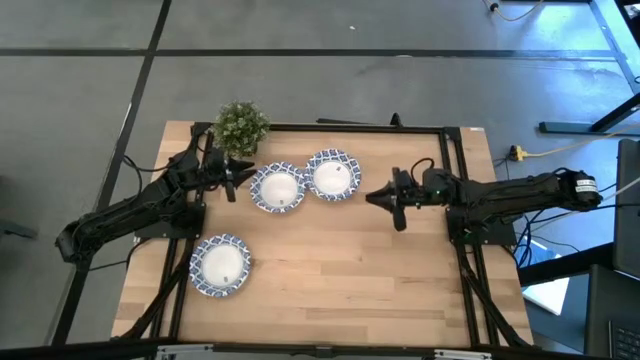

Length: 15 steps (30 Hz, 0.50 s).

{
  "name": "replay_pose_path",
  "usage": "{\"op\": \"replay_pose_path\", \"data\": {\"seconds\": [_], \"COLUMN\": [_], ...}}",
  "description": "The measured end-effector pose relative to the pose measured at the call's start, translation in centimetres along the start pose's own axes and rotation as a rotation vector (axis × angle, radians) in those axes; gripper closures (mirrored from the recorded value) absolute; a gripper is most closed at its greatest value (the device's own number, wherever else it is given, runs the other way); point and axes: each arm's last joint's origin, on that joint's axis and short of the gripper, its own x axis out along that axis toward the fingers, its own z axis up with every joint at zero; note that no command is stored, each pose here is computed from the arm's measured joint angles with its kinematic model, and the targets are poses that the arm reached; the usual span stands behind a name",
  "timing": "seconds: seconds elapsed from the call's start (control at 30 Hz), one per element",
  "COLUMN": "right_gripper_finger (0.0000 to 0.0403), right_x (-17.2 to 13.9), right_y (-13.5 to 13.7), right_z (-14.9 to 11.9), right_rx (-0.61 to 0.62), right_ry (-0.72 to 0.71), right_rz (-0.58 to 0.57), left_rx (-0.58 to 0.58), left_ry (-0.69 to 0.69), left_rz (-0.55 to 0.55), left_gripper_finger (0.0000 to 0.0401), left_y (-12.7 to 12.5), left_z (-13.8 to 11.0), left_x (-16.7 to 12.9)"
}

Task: Nest bowls inside each other
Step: Stack the white bowl on the other white bowl

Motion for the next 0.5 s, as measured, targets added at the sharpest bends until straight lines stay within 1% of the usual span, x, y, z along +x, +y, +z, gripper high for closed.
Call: {"op": "replay_pose_path", "data": {"seconds": [0.1, 0.3, 0.4, 0.5], "right_gripper_finger": [0.0352, 0.0352, 0.0352, 0.0352], "right_x": [0.00, 0.01, 0.00, 0.00], "right_y": [-0.03, -0.05, -0.10, -0.14], "right_z": [0.02, -0.01, -0.16, -0.29], "right_rx": [-0.021, -0.022, -0.022, -0.021], "right_ry": [-0.003, 0.000, 0.016, 0.028], "right_rz": [-0.009, -0.011, -0.015, -0.019], "left_rx": [-0.004, -0.002, -0.029, -0.046], "left_ry": [0.011, 0.011, 0.007, 0.013], "left_rz": [0.003, 0.000, 0.014, -0.010], "left_gripper_finger": [0.0277, 0.0272, 0.0271, 0.0271], "left_y": [0.03, 0.02, 0.06, -0.02], "left_z": [-0.11, -0.11, -0.10, -0.11], "left_x": [0.00, 0.00, 0.00, 0.00]}}
